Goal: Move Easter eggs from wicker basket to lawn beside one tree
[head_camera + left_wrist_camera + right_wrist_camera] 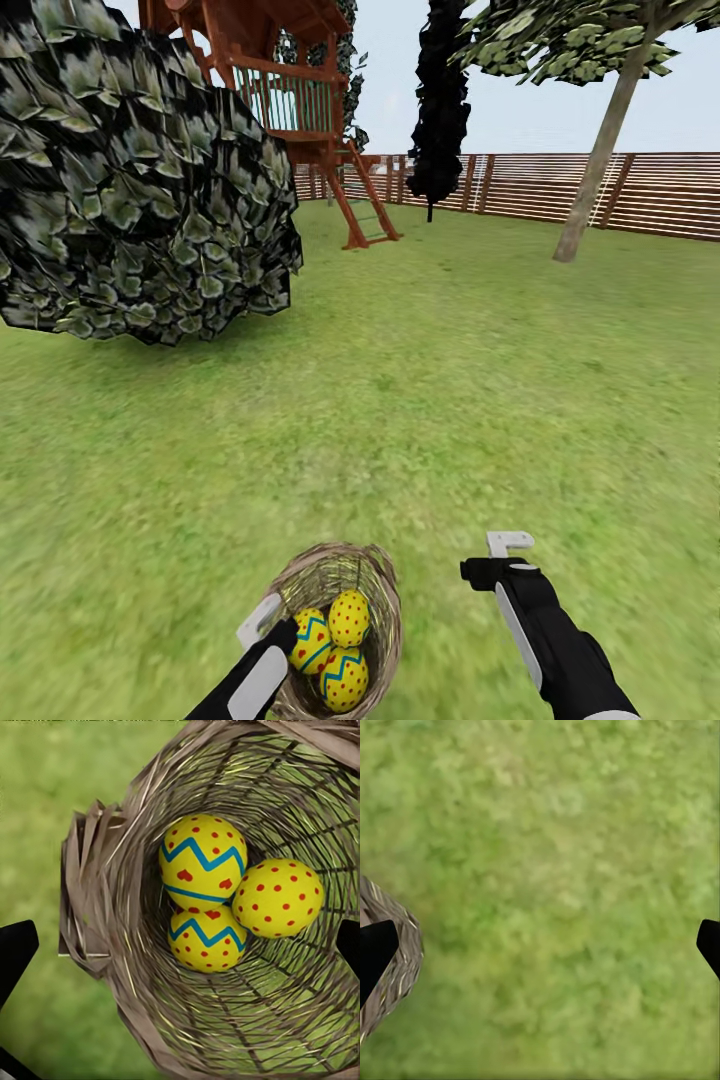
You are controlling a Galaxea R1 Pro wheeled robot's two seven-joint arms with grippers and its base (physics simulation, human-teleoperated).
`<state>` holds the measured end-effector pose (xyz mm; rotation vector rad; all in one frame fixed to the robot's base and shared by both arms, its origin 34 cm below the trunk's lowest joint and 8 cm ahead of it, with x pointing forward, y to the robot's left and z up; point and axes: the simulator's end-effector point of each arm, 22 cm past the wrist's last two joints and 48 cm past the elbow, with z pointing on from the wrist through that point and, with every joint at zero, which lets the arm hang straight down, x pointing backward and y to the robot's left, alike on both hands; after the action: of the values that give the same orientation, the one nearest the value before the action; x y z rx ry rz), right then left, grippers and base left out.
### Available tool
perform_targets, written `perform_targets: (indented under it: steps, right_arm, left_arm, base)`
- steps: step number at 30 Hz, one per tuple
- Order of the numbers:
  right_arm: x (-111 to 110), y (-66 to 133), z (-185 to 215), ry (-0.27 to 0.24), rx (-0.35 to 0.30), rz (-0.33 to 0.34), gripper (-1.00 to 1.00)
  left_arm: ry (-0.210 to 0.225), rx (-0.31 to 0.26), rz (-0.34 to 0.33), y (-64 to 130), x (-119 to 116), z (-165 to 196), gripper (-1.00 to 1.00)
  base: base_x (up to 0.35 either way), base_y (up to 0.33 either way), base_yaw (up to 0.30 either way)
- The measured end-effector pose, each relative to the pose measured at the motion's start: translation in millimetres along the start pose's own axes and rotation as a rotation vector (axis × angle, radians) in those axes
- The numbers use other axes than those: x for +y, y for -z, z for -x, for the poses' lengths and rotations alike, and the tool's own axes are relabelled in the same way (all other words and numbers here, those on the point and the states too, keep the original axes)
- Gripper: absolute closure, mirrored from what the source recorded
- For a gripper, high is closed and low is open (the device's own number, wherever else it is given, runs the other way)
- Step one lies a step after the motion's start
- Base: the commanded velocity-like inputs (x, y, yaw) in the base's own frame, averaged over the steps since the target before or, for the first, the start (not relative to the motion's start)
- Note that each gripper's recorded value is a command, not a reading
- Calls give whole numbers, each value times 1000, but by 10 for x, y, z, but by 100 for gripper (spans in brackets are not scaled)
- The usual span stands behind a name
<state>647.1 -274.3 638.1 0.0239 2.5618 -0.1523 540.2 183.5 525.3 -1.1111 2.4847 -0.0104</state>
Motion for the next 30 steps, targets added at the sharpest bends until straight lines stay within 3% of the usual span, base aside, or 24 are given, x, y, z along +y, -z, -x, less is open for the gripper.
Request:
perform_targets:
  steps: [13,30]
  right_arm:
    - [7,-1,-7,-2,1,2,-100]
    - [31,-209,-158,-3,1,3,-100]
  left_arm:
    - [-1,-33,18,-57,158,221,-100]
    - [-11,-40,11,-293,210,149,-100]
  base:
    - [0,0,0]
    - [0,0,0]
